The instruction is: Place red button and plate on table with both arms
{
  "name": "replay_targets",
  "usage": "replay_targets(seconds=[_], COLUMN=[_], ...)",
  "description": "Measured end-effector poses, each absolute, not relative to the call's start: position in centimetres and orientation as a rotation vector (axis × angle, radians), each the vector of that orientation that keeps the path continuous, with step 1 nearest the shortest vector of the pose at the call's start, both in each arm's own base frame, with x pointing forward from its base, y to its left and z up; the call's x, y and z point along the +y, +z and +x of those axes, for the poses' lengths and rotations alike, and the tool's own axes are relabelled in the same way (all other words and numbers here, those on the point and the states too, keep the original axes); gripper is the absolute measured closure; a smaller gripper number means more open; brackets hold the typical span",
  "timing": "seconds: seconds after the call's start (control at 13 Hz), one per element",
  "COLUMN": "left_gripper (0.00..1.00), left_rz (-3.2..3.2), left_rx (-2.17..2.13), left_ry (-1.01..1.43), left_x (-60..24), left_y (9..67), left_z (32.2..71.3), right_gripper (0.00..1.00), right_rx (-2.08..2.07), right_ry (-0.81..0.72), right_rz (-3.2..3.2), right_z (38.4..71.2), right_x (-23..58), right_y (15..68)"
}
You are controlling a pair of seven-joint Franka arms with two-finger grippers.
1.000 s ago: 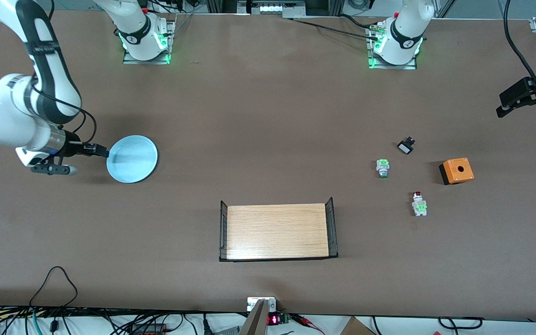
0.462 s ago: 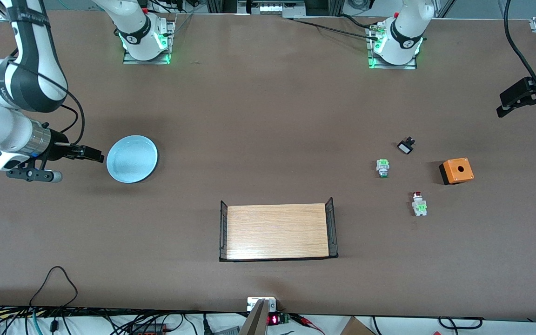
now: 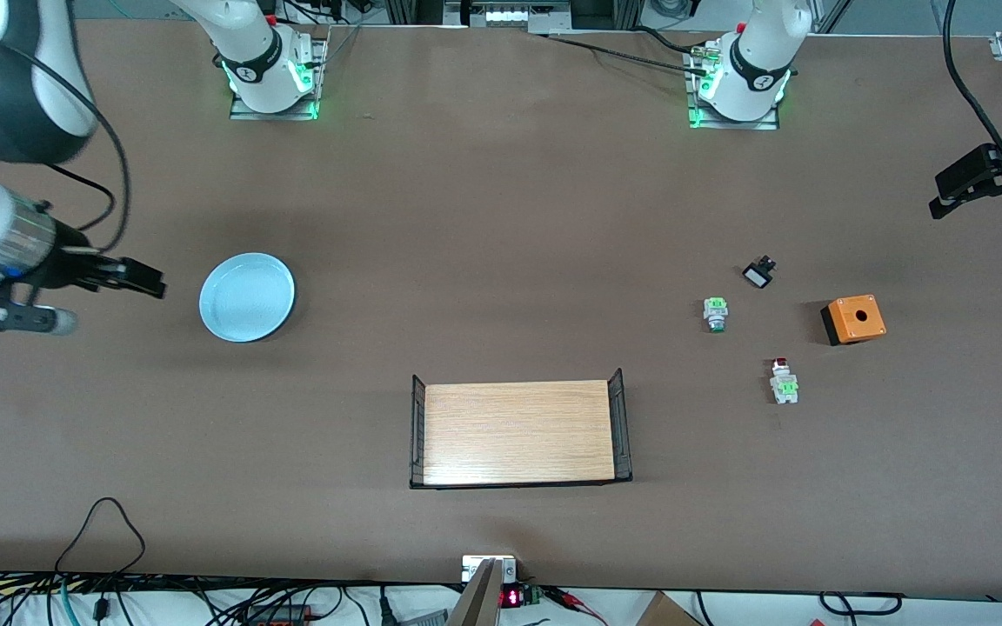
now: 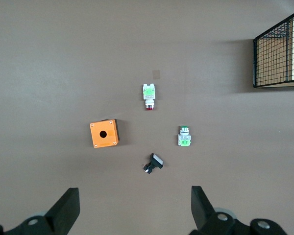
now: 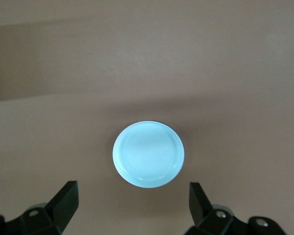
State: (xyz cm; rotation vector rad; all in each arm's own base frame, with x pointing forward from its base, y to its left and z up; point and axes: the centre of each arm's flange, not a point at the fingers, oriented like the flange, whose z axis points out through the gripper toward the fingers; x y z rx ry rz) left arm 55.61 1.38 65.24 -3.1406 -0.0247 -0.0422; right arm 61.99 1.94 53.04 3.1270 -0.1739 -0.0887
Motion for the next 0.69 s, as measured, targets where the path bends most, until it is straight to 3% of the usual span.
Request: replay_targets(seconds=[0.46, 0.69], left_gripper=[0.0, 0.0], left_rz=[-3.141, -3.141], left_rx=[-0.024, -0.034], left_ry=[-0.042, -0.042], left_x=[1.3, 1.2], left_y=[65.2, 65.2], left_z=[55.6, 55.6], right_gripper=[0.0, 0.0], right_rx=[-0.15, -0.091], right_ry=[-0.175, -0.1], right_rz=[3.095, 3.102], right_z=[60.9, 60.9], right_x=[-3.5, -4.2], right_y=[56.7, 56.1])
